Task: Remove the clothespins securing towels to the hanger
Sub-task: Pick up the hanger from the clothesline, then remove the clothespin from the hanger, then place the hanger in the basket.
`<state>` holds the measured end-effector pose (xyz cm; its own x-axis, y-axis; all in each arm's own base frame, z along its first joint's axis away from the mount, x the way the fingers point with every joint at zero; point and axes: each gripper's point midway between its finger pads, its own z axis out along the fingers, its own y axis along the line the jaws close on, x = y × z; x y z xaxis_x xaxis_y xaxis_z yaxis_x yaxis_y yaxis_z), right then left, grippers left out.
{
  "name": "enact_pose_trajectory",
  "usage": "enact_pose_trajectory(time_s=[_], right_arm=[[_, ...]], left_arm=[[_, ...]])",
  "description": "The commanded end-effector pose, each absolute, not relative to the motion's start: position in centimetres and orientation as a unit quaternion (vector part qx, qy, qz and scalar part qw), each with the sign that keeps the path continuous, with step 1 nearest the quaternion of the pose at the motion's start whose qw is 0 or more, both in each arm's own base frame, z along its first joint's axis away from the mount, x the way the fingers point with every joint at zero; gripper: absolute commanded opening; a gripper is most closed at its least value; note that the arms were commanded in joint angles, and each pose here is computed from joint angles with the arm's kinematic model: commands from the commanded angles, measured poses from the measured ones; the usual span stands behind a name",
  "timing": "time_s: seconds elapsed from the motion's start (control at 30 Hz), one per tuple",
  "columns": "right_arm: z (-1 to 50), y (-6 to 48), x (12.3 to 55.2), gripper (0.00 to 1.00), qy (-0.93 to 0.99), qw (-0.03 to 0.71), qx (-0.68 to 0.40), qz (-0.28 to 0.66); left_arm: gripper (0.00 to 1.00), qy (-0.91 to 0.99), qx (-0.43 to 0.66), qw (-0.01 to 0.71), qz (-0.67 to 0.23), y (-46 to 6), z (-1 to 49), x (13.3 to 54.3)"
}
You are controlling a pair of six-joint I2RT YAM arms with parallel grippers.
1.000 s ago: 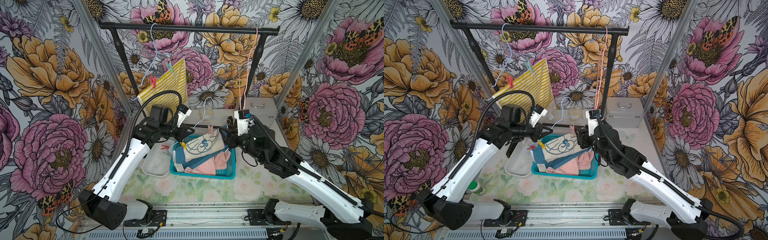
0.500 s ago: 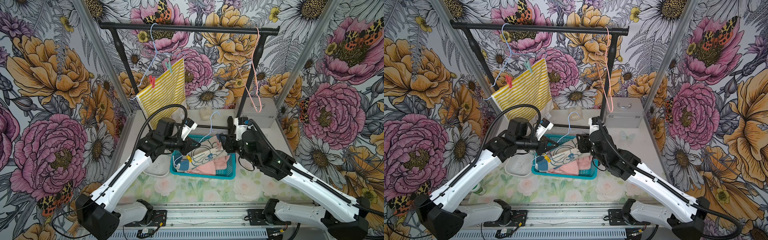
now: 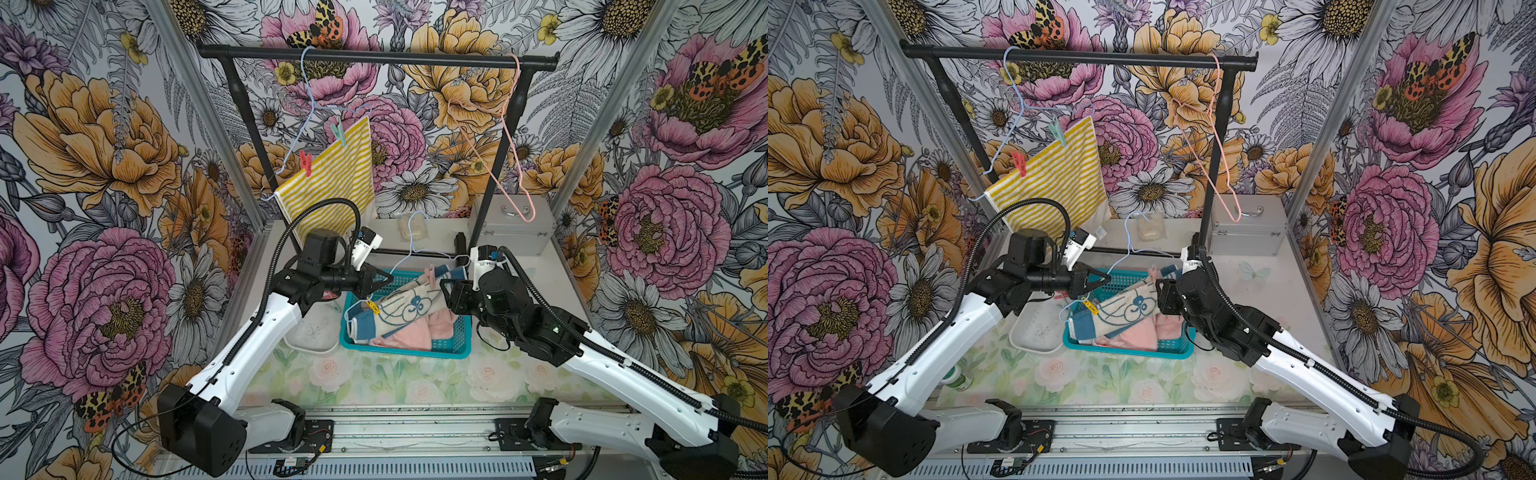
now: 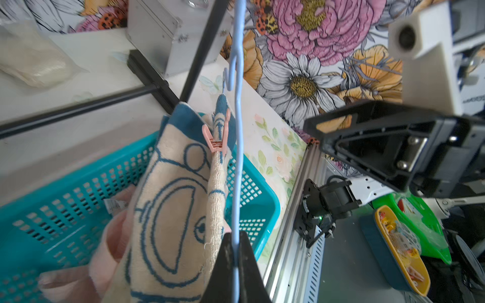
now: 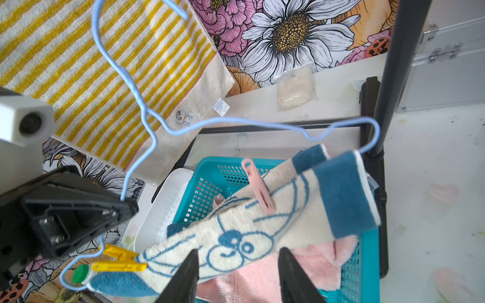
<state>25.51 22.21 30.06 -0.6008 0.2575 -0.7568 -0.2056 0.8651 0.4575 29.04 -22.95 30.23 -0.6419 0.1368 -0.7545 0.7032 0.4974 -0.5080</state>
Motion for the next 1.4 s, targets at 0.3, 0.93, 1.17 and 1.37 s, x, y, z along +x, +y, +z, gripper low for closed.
enact_pose_trajectory(time_s=[0.3,0.93,1.17,1.37], right_arm=[[31.5,21.3,25.4,0.49,0.859,0.456,0.009,0.233],[27.2,21.1,24.8,0.49,0.880,0.410,0.054,0.233],[24.1,20.6,23.7,0.49,0.887,0.369,0.124,0.251],[22.9,20.9,23.2,0.51,0.893,0.326,0.175,0.256]], left_arm=[[0.00,0.725,0.310,0.412,-0.456,-20.9,37.9,33.1],[0.00,0.783,0.286,0.265,-0.485,-25.5,23.6,24.0],[0.00,0.793,0.281,0.259,-0.475,-26.3,22.2,24.7],[0.00,0.797,0.281,0.259,-0.469,-26.9,21.7,24.9]])
